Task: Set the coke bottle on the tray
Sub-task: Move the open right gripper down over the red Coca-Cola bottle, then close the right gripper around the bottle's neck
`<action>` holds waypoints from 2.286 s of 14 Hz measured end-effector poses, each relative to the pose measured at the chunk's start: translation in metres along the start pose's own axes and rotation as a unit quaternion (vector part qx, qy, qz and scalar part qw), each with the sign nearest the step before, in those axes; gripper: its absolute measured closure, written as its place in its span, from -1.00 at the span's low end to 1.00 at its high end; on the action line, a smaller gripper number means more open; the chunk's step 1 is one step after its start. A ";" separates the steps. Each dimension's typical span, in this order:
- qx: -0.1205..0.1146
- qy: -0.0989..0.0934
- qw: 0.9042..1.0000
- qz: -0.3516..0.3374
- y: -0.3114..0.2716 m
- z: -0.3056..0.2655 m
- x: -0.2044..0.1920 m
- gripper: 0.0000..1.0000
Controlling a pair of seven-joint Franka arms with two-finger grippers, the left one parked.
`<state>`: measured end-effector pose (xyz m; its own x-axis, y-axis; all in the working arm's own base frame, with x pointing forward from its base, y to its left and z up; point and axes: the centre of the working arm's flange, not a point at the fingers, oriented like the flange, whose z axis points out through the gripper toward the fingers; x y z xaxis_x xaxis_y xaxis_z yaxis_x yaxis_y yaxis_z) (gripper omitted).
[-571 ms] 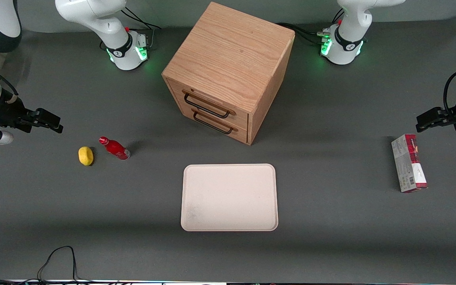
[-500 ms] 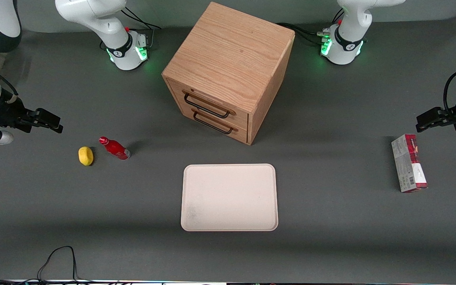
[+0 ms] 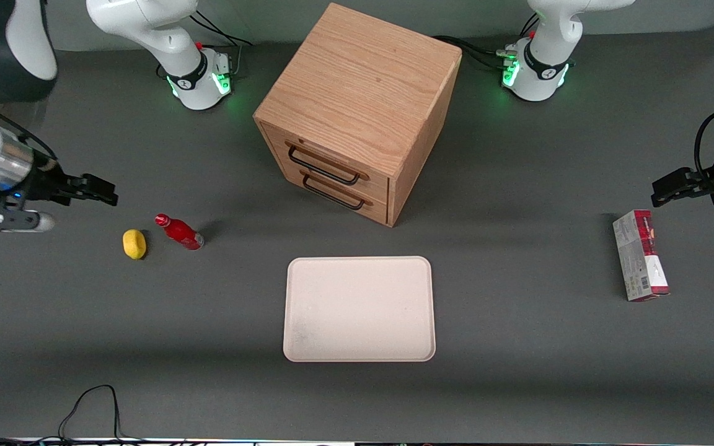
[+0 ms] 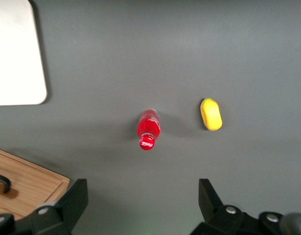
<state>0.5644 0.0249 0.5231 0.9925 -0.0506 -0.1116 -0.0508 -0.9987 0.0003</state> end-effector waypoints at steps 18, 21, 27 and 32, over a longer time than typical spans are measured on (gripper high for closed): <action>0.009 0.096 0.995 -0.008 0.005 0.211 -0.044 -0.99; 0.008 0.095 0.995 -0.010 0.004 0.214 -0.044 -0.44; 0.008 0.098 0.995 -0.012 0.002 0.217 -0.043 0.32; 0.008 0.083 0.996 -0.019 -0.009 0.199 -0.033 0.32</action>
<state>0.5103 0.0363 0.3294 0.9985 -0.0137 0.0538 -0.0128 -0.9998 -0.0169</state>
